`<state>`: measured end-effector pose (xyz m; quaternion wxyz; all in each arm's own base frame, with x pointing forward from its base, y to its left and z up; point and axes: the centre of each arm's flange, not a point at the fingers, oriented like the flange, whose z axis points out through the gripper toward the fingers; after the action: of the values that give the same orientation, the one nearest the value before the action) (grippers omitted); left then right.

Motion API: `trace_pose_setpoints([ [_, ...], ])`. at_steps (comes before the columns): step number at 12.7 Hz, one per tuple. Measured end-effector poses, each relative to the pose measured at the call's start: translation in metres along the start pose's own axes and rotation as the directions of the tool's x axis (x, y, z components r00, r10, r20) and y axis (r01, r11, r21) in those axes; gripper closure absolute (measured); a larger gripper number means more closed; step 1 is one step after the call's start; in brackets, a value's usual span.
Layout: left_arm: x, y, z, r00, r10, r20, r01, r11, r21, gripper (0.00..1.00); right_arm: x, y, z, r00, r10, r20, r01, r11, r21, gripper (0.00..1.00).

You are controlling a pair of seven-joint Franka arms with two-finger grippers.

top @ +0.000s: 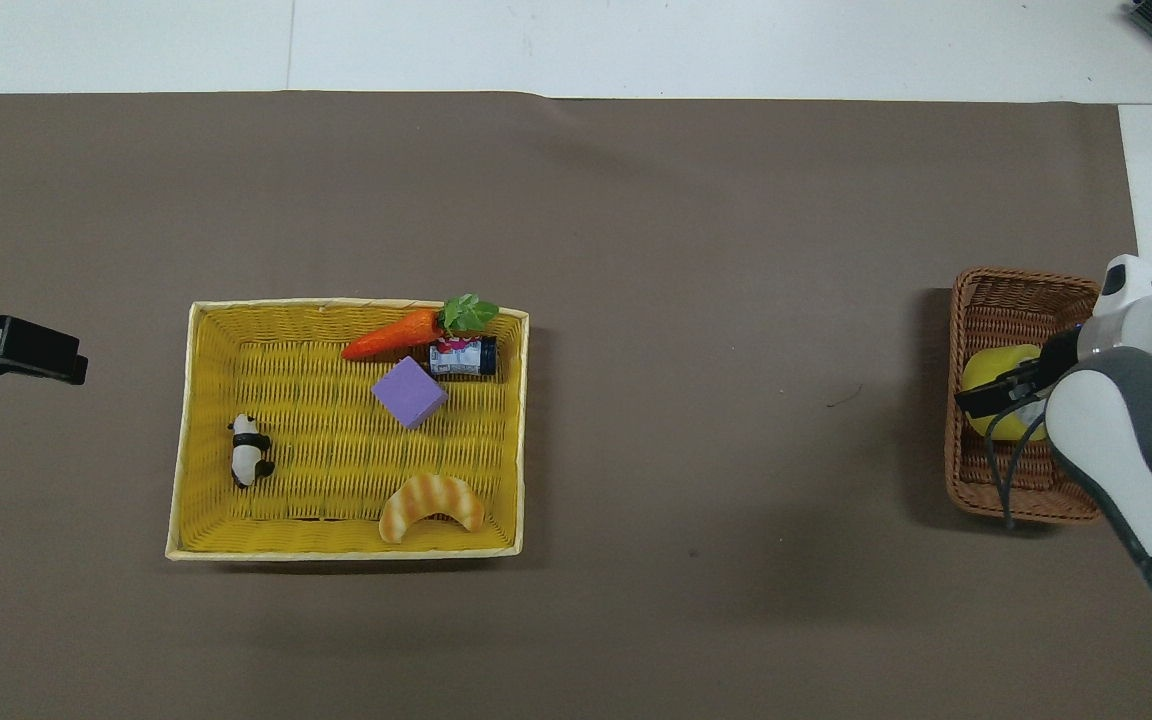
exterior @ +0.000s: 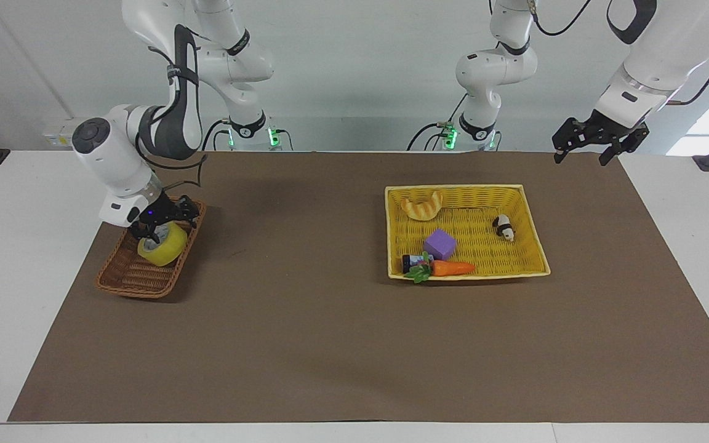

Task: Move tape to another basket
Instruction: 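Lower the tape into the brown basket with the right gripper, then open the right gripper and withdraw it from the basket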

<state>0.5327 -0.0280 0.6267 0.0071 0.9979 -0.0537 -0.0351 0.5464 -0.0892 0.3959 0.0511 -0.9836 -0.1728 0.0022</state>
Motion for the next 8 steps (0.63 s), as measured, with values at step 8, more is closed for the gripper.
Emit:
trace_pose_setpoints([
  [8, 0.0, 0.0, 0.0, 1.0, 0.0, 0.001, 0.0, 1.0, 0.0, 0.0, 0.038, -0.094, -0.137, 0.928, 0.369, -0.048, -0.371, 0.929, -0.02, 0.0],
])
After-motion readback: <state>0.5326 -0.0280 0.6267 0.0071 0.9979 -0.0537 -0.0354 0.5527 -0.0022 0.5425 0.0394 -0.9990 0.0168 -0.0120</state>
